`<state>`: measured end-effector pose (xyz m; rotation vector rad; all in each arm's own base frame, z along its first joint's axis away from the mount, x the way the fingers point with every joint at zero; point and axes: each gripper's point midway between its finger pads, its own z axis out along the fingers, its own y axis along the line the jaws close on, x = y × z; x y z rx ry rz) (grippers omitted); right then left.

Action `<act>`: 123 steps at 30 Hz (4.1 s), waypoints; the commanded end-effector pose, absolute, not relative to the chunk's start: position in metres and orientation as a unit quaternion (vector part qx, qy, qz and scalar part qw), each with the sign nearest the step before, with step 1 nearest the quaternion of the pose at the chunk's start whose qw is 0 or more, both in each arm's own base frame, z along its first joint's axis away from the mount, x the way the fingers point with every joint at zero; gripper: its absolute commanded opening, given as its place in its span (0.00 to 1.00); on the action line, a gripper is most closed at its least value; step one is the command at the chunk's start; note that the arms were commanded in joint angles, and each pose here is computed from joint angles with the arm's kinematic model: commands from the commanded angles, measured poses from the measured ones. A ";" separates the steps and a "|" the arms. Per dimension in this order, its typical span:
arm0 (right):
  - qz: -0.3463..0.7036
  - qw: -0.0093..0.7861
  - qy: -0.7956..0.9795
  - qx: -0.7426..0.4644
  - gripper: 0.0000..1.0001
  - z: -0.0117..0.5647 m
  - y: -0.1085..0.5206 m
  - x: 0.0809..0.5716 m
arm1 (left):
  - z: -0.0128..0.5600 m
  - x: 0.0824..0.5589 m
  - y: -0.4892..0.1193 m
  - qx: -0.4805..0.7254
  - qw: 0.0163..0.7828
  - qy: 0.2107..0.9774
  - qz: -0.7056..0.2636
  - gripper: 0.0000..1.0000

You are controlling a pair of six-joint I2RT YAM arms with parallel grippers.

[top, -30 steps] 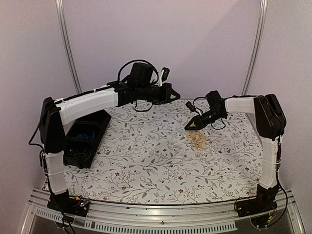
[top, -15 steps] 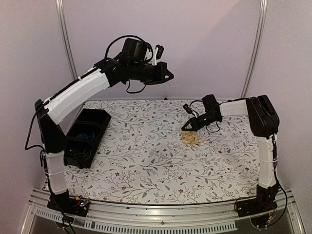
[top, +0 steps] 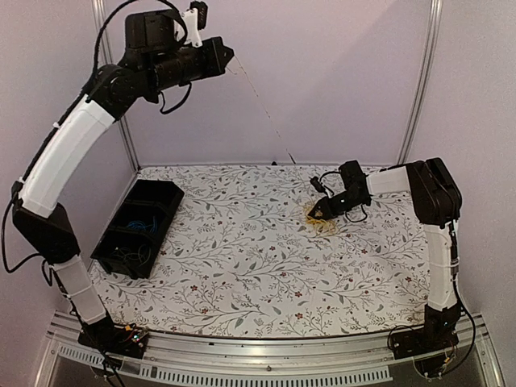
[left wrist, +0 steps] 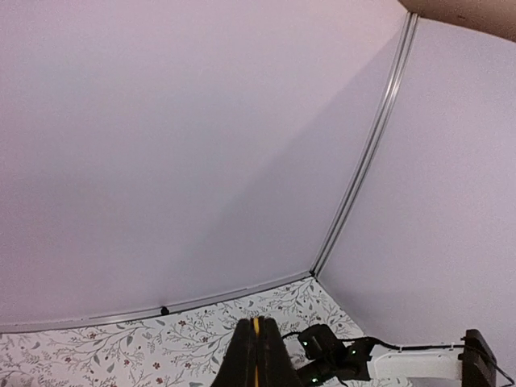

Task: Untangle the cables

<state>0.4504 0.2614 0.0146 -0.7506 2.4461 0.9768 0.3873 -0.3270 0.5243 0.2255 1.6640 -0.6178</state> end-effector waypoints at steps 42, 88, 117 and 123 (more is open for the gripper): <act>0.222 0.090 0.944 -0.226 0.55 -0.018 0.183 0.426 | 0.676 0.310 -0.138 -0.058 0.805 0.582 -0.103 0.00; 0.183 0.161 0.946 -0.215 0.55 0.041 0.100 0.442 | 0.680 0.316 -0.116 -0.055 0.811 0.582 -0.008 0.00; 0.205 0.239 0.915 -0.251 0.61 0.145 0.115 0.454 | 0.629 0.414 -0.067 -0.041 0.780 0.624 0.030 0.00; 0.207 0.233 0.917 -0.249 0.61 0.140 0.115 0.450 | 0.618 0.434 -0.044 -0.043 0.771 0.635 0.034 0.00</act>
